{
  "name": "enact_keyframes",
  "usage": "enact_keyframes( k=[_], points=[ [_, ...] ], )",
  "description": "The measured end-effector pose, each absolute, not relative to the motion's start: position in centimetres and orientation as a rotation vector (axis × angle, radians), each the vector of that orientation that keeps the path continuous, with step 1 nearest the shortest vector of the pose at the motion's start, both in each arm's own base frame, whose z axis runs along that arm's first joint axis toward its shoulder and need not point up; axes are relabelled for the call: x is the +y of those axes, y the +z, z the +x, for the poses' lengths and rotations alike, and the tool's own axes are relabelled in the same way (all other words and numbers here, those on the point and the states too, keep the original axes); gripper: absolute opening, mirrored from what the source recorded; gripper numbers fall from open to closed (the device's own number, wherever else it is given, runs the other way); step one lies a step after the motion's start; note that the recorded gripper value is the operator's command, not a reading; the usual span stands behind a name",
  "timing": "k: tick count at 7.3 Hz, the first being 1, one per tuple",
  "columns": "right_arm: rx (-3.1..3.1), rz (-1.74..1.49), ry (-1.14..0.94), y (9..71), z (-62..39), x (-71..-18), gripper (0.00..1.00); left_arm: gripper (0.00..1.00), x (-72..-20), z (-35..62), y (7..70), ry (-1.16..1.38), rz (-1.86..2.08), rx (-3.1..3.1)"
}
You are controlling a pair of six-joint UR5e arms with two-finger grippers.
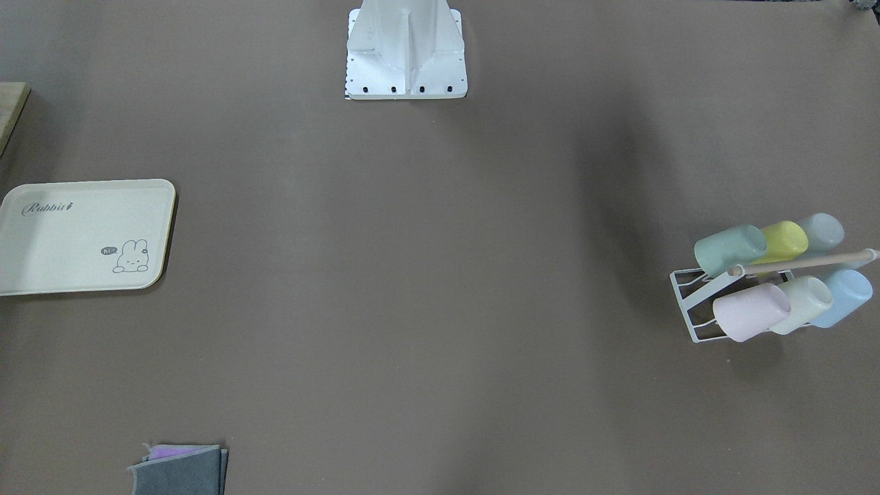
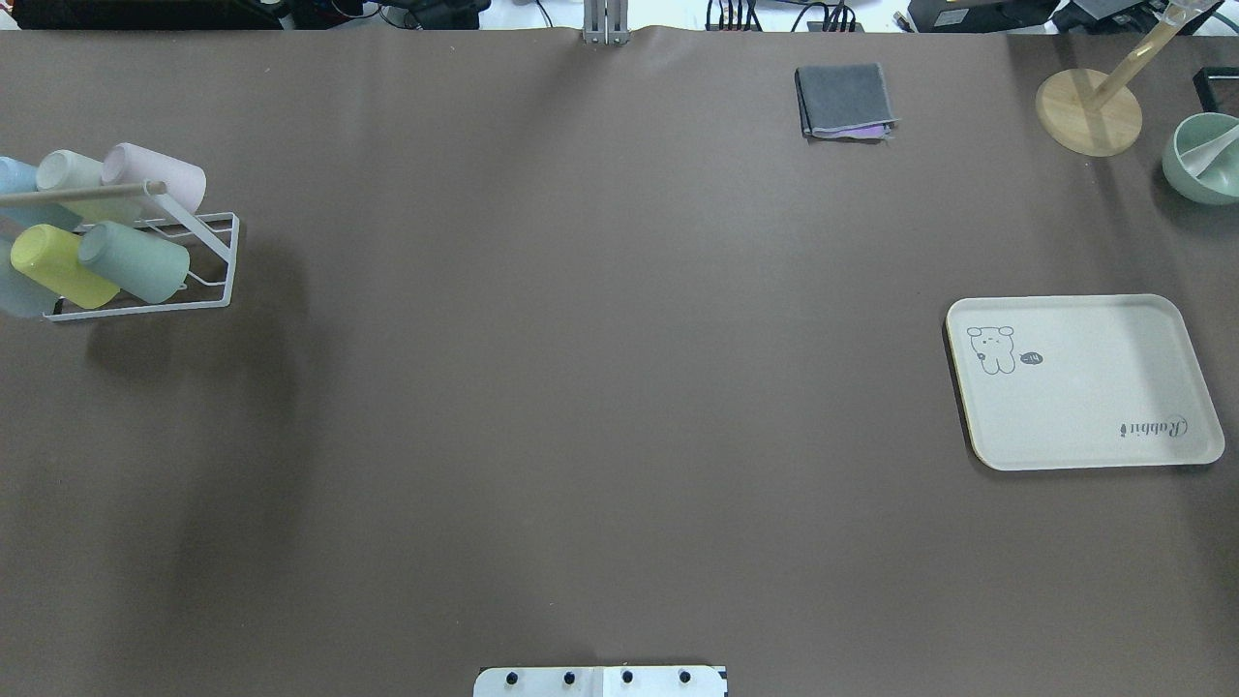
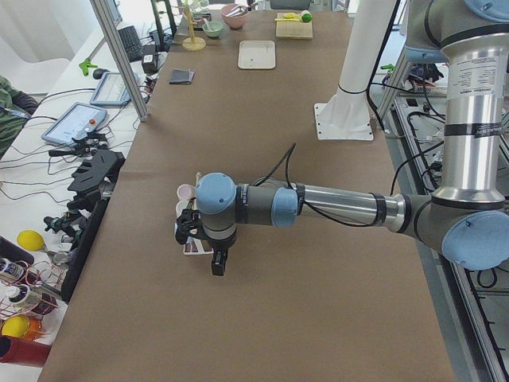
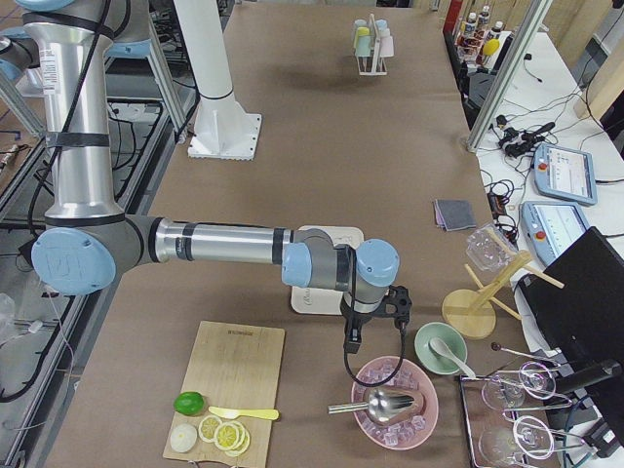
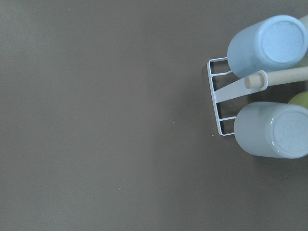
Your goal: Pick up and place green cup on tray
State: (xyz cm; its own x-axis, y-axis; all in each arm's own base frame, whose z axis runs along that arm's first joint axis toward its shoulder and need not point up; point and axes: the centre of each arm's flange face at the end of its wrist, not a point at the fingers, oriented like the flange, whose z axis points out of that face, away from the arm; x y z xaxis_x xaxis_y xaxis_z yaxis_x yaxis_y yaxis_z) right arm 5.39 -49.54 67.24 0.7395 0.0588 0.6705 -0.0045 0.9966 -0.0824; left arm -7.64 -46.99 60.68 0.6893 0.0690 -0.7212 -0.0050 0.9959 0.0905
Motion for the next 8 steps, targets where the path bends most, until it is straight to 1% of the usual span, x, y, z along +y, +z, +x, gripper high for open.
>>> enact_keyframes(
  k=[8],
  points=[
    [-0.729,-0.100,0.039,68.6,5.5,-49.2,1.00,0.99,-47.2,-7.5,60.6,0.046,0.087,0.810]
  ],
)
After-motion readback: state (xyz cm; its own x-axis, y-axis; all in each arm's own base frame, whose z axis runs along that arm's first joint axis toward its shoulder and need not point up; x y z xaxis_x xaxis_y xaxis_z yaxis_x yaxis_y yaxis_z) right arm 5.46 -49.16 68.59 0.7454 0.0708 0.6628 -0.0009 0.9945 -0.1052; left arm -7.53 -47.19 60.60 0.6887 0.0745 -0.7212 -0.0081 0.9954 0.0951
